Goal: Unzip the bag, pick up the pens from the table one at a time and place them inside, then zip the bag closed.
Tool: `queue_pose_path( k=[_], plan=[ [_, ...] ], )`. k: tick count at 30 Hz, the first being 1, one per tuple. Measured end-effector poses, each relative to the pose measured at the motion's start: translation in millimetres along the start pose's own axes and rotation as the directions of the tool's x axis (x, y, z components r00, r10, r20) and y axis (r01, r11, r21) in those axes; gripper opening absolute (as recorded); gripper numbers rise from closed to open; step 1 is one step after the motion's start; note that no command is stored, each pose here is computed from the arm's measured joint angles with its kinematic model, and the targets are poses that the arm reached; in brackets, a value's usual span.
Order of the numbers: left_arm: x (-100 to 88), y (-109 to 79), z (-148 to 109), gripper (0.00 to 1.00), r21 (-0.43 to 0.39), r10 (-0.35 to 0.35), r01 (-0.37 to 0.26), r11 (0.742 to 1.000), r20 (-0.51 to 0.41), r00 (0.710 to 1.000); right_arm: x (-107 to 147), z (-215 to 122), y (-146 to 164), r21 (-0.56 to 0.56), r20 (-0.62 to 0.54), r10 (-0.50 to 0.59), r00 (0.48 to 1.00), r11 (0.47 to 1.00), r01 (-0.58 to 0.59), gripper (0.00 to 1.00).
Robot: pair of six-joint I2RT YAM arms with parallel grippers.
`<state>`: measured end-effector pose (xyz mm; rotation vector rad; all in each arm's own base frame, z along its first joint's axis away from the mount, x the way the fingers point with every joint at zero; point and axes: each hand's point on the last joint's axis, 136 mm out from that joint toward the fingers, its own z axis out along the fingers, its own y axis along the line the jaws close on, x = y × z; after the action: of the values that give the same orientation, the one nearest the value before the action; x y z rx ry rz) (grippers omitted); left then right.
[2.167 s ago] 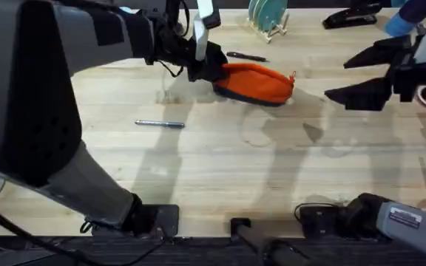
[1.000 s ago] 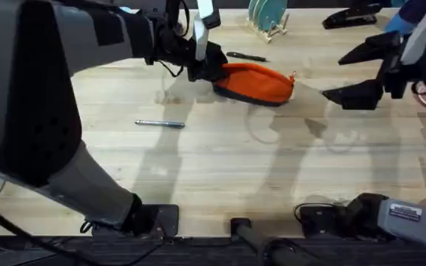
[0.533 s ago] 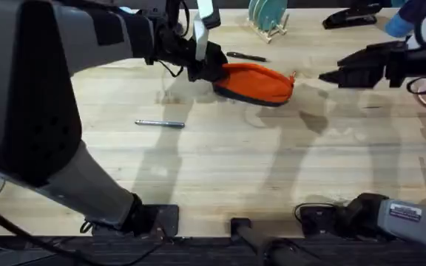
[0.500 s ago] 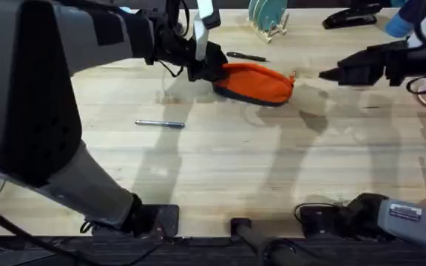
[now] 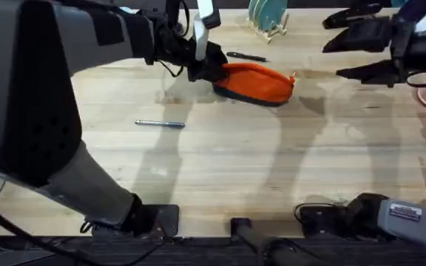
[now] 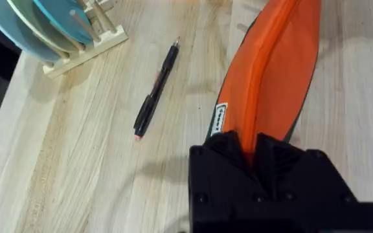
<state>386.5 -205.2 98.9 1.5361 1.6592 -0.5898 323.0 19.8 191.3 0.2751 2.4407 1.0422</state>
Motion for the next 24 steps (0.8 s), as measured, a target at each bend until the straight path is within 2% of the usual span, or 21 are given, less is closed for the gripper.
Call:
queue_pose_path(
  k=[4,10,15,24],
  plan=[
    [0.0,0.0,0,0.043,0.0,0.0,0.0,1.0,0.0,1.0,0,0,0,0.0,0.001,0.111,0.994,0.994,-0.111,0.996],
    [0.0,0.0,0,0.043,0.0,0.0,0.0,1.0,0.0,1.0,-3,0,-1,0.002,0.012,0.194,0.981,0.981,-0.194,0.996],
    [0.0,0.0,0,0.043,0.0,0.0,0.0,1.0,0.0,1.0,-3,3,-12,0.083,0.034,0.274,0.961,0.958,-0.275,0.995],
    [0.0,0.0,0,0.043,0.0,0.0,0.0,1.0,0.0,1.0,8,32,-10,0.264,0.037,0.261,0.965,0.928,-0.262,0.996]
  ],
)
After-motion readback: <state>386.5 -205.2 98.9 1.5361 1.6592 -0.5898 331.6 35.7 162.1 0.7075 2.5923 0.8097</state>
